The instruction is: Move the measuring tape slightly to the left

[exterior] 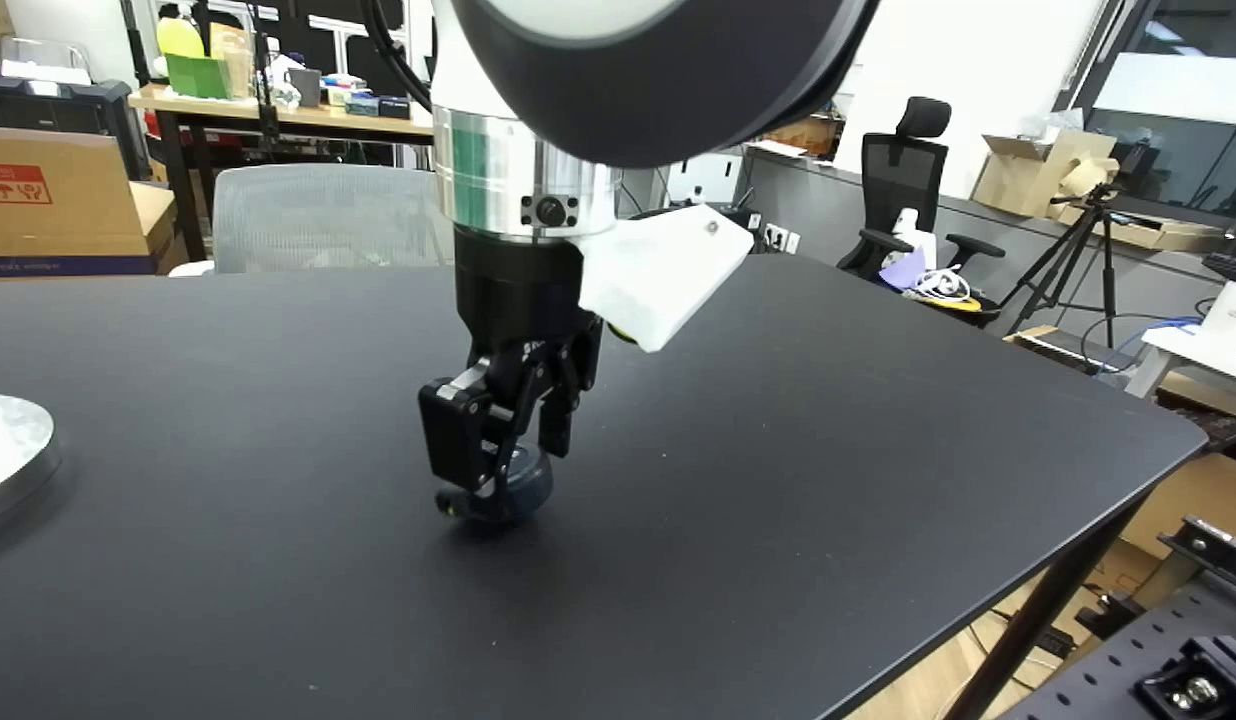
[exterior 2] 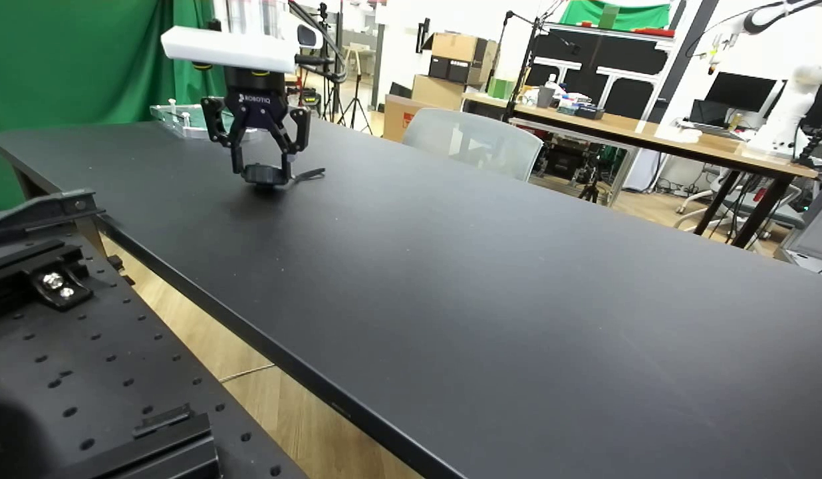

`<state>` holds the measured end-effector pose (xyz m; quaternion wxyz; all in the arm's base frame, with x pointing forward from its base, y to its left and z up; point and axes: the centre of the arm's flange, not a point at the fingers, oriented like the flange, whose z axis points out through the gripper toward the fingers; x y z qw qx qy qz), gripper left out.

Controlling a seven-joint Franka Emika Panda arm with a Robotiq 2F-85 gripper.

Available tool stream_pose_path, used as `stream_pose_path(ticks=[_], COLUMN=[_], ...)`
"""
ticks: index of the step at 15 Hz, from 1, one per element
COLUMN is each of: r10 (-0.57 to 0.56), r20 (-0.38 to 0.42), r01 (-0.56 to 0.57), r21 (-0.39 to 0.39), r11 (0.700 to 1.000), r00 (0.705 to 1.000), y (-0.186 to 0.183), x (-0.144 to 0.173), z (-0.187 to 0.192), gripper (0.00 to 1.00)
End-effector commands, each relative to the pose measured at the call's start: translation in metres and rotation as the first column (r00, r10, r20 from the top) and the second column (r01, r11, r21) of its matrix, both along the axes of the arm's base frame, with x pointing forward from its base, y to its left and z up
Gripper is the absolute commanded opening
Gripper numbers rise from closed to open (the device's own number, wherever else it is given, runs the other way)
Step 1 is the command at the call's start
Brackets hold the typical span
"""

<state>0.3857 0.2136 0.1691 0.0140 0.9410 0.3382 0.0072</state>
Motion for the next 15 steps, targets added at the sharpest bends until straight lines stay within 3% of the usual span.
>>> stream_pose_path(ticks=[1, 7, 15], r10=[0.003, -0.052, -0.128], r20=[0.027, 0.068, 0.195], r01=[-0.002, 0.056, 0.125], r21=[-0.011, -0.049, 0.026], r11=[1.0, 0.997, 0.992], r00=[1.0, 0.996, 0.972], y=[0.0, -0.001, 0.001], x=[-0.004, -0.007, -0.022], z=[-0.001, 0.018, 0.083], gripper=[1.0, 1.0, 1.0])
